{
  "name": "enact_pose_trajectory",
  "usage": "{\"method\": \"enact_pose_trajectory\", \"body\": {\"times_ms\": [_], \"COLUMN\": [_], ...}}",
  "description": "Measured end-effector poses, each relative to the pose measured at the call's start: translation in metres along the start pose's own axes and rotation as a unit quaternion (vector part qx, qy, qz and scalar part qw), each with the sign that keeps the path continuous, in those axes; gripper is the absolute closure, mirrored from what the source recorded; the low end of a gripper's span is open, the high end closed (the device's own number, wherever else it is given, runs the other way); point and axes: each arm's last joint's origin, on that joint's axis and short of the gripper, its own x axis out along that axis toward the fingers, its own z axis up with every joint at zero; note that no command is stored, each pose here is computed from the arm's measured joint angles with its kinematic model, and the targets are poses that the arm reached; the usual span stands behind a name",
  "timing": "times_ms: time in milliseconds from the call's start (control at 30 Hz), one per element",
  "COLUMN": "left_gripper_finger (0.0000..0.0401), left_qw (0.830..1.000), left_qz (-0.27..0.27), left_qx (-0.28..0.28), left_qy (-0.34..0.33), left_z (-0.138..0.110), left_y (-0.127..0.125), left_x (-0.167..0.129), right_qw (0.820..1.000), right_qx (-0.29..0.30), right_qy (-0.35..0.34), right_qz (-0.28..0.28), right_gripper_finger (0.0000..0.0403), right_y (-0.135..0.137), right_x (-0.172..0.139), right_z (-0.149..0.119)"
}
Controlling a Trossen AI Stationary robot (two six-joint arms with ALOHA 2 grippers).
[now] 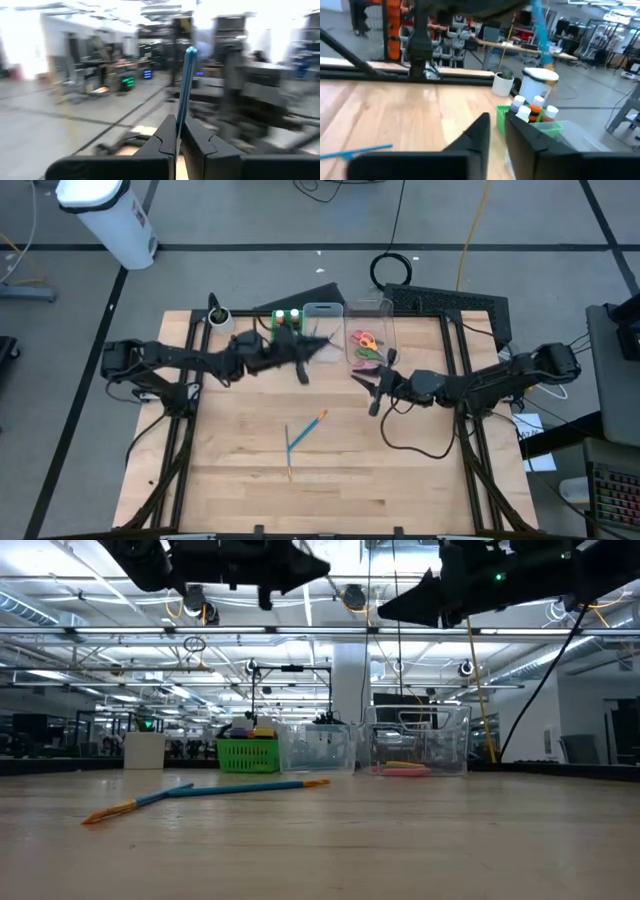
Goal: Pick & Place Paint Supplies
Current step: Put the blue paint brush into the white bin
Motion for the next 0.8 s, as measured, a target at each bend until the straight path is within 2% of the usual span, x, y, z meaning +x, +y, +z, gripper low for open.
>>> {"method": "enact_pose_trajectory", "body": {"times_ms": [200,367,600,700,800], "left_gripper_finger": [0.0392,0.0392,0.0391,0.0371,0.0338], "left_qw": [0.995,0.98,0.965,0.959,0.959], "left_qz": [0.096,0.16,0.17,0.169,0.156], "left_qx": [-0.002,-0.046,-0.1,-0.118,-0.126], "left_qy": [0.033,0.107,0.173,0.194,0.199], "left_z": [0.002,-0.021,-0.069,-0.084,-0.089], "left_y": [0.048,0.085,0.099,0.098,0.095], "left_x": [-0.006,-0.007,0.002,0.008,0.013], "right_qw": [1.0,0.999,0.997,0.997,0.997], "right_qx": [0.007,0.021,0.059,0.061,0.061], "right_qy": [0.004,0.019,0.032,0.033,0.032], "right_qz": [-0.006,-0.021,-0.039,-0.038,-0.037], "right_gripper_finger": [0.0281,0.0252,0.0251,0.0254,0.0253], "right_y": [-0.003,-0.011,-0.019,-0.019,-0.019], "right_x": [0.0,0.003,0.006,0.006,0.006], "right_z": [-0.001,-0.004,-0.008,-0.008,-0.008]}}
